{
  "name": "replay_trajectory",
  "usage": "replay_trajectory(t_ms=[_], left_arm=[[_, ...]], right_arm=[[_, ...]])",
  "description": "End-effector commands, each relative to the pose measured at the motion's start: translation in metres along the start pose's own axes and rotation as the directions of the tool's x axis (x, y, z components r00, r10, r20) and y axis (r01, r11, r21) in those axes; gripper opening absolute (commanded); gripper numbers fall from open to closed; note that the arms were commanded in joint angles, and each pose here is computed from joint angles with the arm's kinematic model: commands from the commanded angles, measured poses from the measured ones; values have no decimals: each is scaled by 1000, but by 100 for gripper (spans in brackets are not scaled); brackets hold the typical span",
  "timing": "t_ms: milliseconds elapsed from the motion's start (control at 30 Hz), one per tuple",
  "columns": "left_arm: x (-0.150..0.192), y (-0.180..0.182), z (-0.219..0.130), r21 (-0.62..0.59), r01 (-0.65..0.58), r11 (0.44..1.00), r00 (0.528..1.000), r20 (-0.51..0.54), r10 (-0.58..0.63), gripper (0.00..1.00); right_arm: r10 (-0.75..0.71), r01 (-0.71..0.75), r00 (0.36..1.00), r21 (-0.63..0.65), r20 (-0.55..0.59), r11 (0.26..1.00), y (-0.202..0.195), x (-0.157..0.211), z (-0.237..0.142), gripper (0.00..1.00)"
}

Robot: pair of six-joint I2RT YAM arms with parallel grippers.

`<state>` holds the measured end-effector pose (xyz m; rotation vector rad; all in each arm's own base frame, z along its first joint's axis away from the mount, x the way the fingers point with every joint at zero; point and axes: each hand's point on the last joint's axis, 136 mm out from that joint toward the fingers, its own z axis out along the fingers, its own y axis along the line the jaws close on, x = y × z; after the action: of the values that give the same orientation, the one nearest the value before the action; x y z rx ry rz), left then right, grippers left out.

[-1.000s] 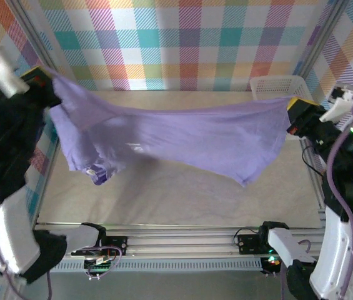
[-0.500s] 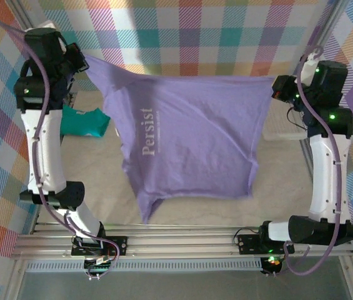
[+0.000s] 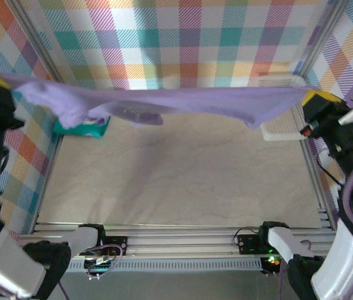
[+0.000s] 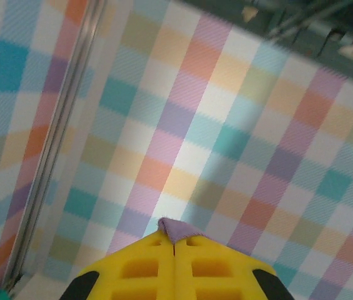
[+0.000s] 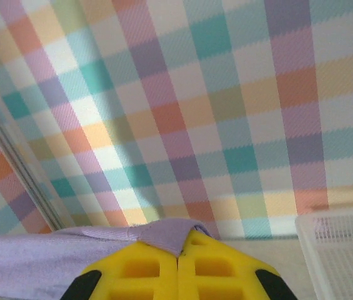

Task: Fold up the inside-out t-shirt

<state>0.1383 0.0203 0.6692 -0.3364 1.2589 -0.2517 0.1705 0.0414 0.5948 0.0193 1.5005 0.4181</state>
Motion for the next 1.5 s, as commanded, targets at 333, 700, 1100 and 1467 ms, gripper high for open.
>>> replay_trajectory(t_ms=[333,700,1100,1467], left_arm=[[11,5,59,-63,-31,997,999,-8,31,0],[205,49,243,-168,-133,977,929,-365,63,0],[468,114,391,-193,-157,969,765,-644,-4,32],[488,99,301,-257,33,966,620,-753,-221,62]], right_arm=[[-38,38,999,32,12,999,-4,-7,-1,0],[84,-70,966,65,-243,995,-90,109,179,0],[217,-82,773,244,-596,966,-195,345,399,26],[240,65,578,337,-780,939,-177,403,266,52]])
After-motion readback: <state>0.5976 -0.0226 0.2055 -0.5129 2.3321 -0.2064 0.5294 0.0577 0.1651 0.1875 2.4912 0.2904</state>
